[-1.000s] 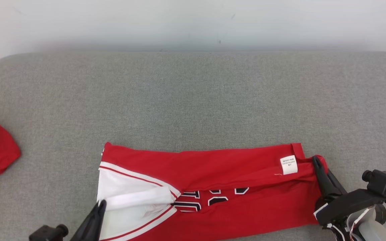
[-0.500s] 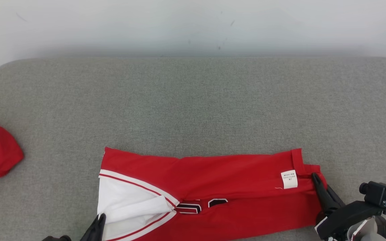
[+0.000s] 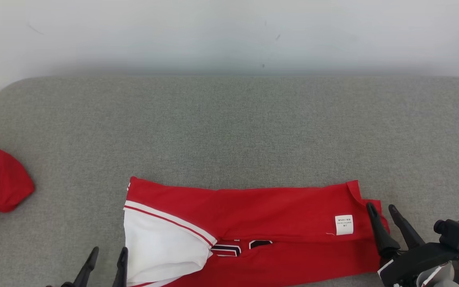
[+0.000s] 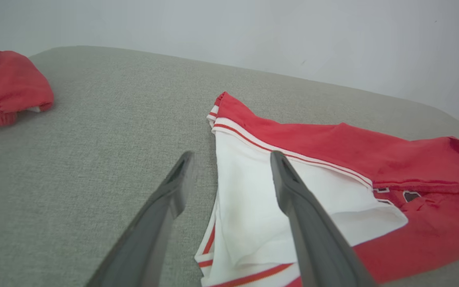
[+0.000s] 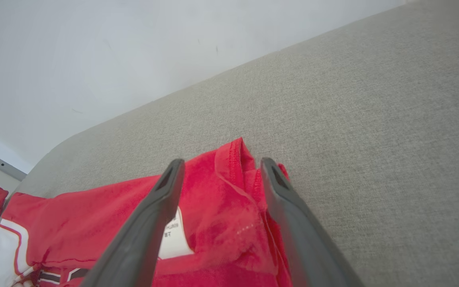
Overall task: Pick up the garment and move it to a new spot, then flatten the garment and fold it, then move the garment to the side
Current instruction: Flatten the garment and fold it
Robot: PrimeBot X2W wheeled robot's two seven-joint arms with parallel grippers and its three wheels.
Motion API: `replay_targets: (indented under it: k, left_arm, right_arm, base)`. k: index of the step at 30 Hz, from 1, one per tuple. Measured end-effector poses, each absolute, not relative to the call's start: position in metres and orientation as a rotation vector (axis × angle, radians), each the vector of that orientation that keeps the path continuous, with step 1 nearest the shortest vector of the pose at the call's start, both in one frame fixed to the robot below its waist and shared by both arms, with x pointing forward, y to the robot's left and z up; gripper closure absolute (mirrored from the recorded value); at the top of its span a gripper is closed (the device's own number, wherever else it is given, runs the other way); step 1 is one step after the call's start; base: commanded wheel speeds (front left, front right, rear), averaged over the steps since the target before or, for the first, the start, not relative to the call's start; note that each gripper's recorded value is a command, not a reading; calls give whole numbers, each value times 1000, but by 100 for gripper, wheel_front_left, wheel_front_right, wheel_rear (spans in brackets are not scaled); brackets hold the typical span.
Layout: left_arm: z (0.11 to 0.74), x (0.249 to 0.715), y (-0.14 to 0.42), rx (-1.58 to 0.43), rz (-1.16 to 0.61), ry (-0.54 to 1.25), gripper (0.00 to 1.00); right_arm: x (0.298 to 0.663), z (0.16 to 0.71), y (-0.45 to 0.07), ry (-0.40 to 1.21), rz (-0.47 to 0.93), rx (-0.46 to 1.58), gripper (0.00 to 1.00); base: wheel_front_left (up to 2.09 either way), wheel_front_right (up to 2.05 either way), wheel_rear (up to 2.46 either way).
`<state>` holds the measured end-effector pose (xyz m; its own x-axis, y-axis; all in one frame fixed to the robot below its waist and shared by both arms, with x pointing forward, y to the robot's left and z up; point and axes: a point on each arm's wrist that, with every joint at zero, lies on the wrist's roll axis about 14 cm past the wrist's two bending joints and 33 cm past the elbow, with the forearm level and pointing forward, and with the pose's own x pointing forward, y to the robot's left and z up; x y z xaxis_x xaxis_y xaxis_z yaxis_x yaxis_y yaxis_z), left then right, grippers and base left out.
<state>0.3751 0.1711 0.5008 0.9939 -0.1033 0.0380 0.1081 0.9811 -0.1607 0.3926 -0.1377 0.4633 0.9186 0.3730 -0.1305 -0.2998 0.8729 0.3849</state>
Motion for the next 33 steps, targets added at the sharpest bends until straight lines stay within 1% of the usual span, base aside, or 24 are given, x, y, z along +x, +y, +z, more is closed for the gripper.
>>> replay_targets:
  k: [8, 11, 15, 20, 25, 33]
  left_arm:
    - [519, 367, 185, -152, -36, -100, 0]
    - [521, 364, 189, -150, -19, -109, 0]
    - [523, 363, 193, -139, -7, -118, 0]
    - [523, 361, 197, -140, 13, -124, 0]
    - [522, 361, 201, -143, 27, -125, 0]
    - [520, 362, 201, -141, 30, -123, 0]
  right_arm:
    - [400, 464, -156, 183, 309, 258, 0]
    - [410, 461, -157, 199, 287, 219, 0]
    - [413, 450, -151, 245, 289, 178, 0]
    - [415, 440, -149, 280, 281, 164, 0]
    - [415, 424, -160, 331, 249, 120, 0]
    - [411, 411, -150, 388, 251, 156, 0]
  base:
    - [0, 0, 0]
    - [0, 0, 0]
    - [0, 0, 0]
    - [0, 0, 0]
    - [0, 0, 0]
    - [0, 0, 0]
